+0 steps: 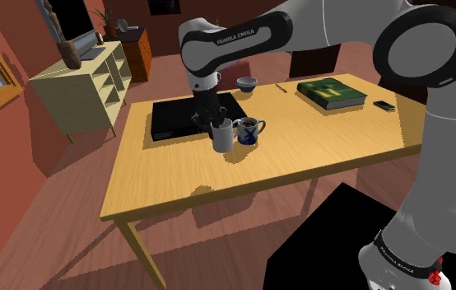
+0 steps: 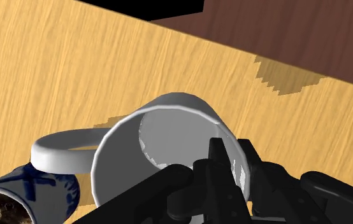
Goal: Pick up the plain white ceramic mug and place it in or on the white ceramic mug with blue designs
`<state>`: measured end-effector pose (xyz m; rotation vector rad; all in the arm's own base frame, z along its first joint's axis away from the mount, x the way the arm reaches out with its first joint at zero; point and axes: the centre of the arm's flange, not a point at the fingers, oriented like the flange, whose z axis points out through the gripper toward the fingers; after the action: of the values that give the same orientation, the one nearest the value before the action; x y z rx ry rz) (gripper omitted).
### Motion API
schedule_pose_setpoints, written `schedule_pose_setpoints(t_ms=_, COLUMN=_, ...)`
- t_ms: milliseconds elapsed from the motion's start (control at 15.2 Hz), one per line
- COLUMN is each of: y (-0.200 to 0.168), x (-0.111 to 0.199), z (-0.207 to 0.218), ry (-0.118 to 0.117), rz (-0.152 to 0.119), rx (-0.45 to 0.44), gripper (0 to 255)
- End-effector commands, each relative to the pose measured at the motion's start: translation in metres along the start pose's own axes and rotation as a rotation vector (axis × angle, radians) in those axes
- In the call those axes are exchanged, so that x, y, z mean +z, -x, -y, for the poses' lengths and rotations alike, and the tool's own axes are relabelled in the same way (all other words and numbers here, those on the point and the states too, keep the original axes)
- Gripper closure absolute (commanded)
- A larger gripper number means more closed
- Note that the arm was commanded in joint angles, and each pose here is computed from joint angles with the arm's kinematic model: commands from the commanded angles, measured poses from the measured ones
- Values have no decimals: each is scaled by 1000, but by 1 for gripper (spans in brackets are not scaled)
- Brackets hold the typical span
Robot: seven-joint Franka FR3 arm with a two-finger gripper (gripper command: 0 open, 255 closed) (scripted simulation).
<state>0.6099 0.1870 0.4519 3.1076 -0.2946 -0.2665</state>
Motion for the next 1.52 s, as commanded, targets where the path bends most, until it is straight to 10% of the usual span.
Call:
schedule_pose_setpoints(t_ms=0, y=2, x=-11, z=-1, ry=0, rz=0, rx=0, gripper=255)
schedule_pose_setpoints(t_ms=726, y=11, x=-66, z=-2, ry=0, rz=0, rx=0, gripper=255)
schedule_pose_setpoints(t_ms=1452, y=-46, x=-87, z=-134, ry=0, rz=0, rx=0, gripper=255)
